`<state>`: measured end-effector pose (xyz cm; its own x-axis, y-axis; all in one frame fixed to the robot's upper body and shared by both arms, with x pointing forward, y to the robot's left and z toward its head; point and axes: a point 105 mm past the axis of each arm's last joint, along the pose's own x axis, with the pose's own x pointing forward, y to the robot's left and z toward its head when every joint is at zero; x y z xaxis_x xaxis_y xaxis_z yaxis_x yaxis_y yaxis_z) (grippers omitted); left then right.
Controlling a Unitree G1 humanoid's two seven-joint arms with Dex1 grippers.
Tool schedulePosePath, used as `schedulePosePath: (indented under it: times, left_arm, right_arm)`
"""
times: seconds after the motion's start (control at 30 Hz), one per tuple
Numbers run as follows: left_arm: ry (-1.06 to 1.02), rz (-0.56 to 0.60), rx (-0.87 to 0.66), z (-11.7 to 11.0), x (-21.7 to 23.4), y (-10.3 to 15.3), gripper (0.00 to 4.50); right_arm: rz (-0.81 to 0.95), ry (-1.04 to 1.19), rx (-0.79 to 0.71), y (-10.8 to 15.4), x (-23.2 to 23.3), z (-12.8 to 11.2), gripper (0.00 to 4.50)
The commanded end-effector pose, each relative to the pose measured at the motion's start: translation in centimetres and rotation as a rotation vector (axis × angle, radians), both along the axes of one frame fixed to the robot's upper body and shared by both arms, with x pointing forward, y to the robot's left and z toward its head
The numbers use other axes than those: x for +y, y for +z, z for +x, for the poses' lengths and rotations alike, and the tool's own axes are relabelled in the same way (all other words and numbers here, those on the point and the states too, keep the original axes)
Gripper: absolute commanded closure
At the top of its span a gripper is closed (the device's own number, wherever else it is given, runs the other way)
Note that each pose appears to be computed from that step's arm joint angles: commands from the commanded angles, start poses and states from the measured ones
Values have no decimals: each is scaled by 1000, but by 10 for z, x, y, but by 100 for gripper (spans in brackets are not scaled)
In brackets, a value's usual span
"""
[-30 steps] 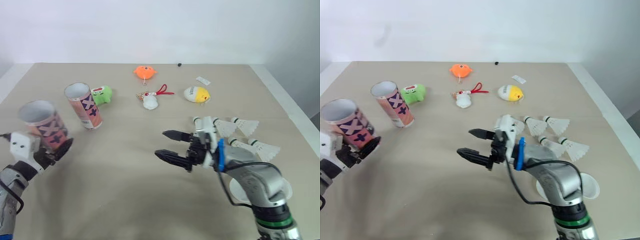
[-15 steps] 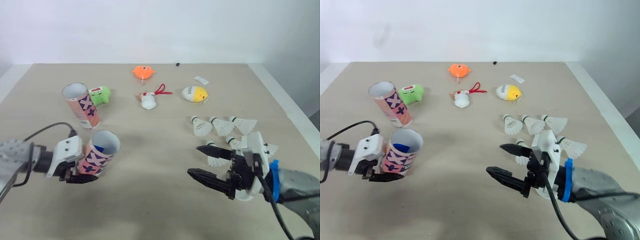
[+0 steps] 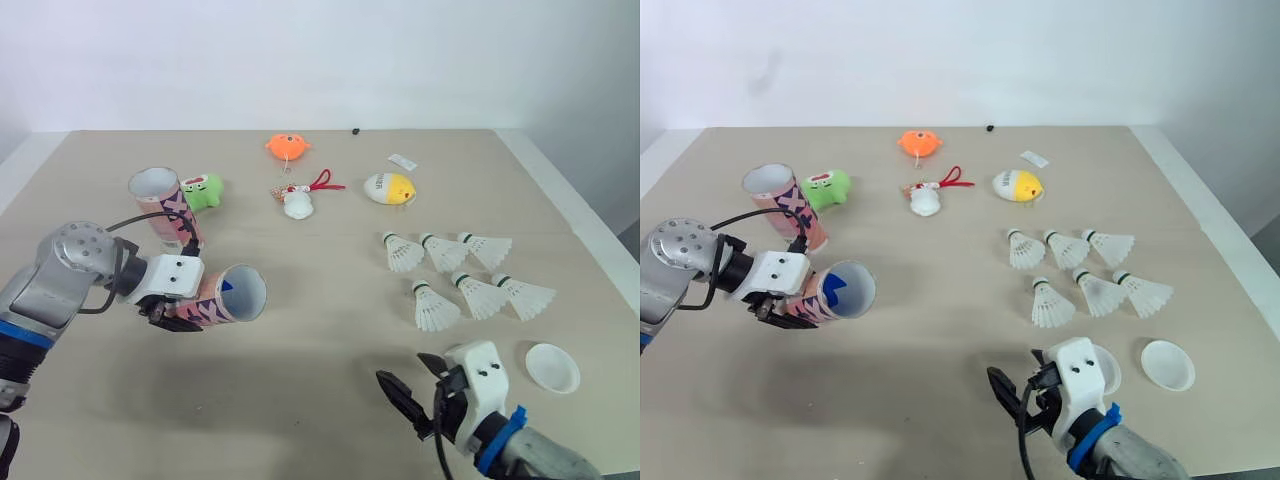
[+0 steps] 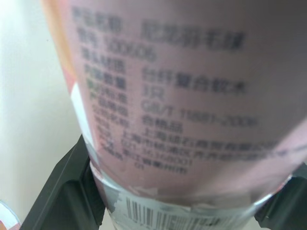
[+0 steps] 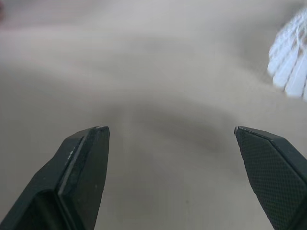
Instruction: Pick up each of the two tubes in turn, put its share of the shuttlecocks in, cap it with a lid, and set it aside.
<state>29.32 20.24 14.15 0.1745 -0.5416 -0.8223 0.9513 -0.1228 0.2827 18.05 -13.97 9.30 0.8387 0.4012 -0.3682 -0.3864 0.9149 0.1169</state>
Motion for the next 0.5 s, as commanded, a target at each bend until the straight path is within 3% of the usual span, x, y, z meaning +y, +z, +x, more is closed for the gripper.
schedulePosePath:
  times: [0.03,0.27,0.5]
  left_arm:
    - [-23,12,44,-5,-5,-8,142]
    - [-3,-145,128,-20,-25,-8,142]
    - [23,-174,153,-29,-31,-12,142]
  right_arm:
    - [-60,-71,-63,4,-8,15,0]
    - [-147,-182,-112,6,-35,41,0]
    - [-141,-148,-128,6,-26,52,0]
